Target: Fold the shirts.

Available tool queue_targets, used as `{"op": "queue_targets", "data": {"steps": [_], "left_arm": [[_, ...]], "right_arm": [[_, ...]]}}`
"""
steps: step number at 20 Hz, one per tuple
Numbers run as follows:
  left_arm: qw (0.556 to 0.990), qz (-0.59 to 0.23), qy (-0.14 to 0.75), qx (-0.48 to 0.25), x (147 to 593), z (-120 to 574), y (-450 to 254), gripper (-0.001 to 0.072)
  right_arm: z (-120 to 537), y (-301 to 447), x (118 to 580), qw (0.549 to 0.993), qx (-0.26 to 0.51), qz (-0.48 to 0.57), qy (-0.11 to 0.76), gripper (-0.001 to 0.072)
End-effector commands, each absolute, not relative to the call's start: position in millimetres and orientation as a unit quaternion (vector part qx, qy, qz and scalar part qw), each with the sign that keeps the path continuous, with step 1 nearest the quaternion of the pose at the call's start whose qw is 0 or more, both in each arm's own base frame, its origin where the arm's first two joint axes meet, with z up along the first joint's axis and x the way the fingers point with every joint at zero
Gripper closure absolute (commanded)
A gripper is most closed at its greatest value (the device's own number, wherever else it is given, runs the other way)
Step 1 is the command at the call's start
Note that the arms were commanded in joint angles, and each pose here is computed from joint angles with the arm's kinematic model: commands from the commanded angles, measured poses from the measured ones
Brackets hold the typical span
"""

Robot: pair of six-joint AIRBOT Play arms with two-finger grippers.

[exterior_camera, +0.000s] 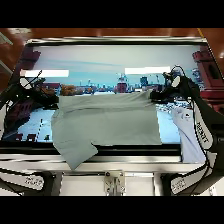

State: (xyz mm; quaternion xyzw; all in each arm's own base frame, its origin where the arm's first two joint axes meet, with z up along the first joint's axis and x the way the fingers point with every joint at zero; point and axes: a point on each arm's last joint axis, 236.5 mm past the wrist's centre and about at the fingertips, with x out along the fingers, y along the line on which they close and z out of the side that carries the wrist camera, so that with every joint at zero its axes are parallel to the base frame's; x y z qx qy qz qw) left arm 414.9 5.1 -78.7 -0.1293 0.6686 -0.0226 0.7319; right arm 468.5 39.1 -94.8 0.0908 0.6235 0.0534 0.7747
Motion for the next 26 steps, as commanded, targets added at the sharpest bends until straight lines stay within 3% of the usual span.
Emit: {"op": "queue_targets", "data": {"steps": [1,4,6,10,13,15,20,26], "left_arm": [[0.706,-0.02,0.693,-0.145,402,-63,10,0.0267],[0.676,-0.03,0.721,-0.149,377,-30,25,0.0242],[0.654,-0.051,0.741,-0.146,343,-18,28,0.0242],[0.627,-0.052,0.744,-0.222,252,-52,13,0.0245],[0.605,-0.076,0.722,-0.326,208,-72,-16,0.0244],[0.584,-0.073,0.732,-0.343,185,-87,-23,0.0244],[0.595,-0.067,0.722,-0.347,186,-100,-25,0.0258],[0.612,-0.059,0.724,-0.313,187,-112,-16,0.0261]], "right_arm": [[-64,38,465,0.784,0.081,0.061,0.612,0.0137],[-15,-1,445,0.794,0.033,0.03,0.606,0.0133],[-2,-51,404,0.76,0.009,-0.012,0.649,0.0134],[-16,-87,325,0.692,0.149,-0.022,0.706,0.0134],[-29,-88,303,0.682,0.213,-0.015,0.699,0.0134],[-37,-89,301,0.683,0.218,-0.02,0.697,0.0133],[-36,-87,324,0.712,0.234,-0.02,0.661,0.0134],[-37,-86,321,0.705,0.24,-0.025,0.666,0.0133]]}}
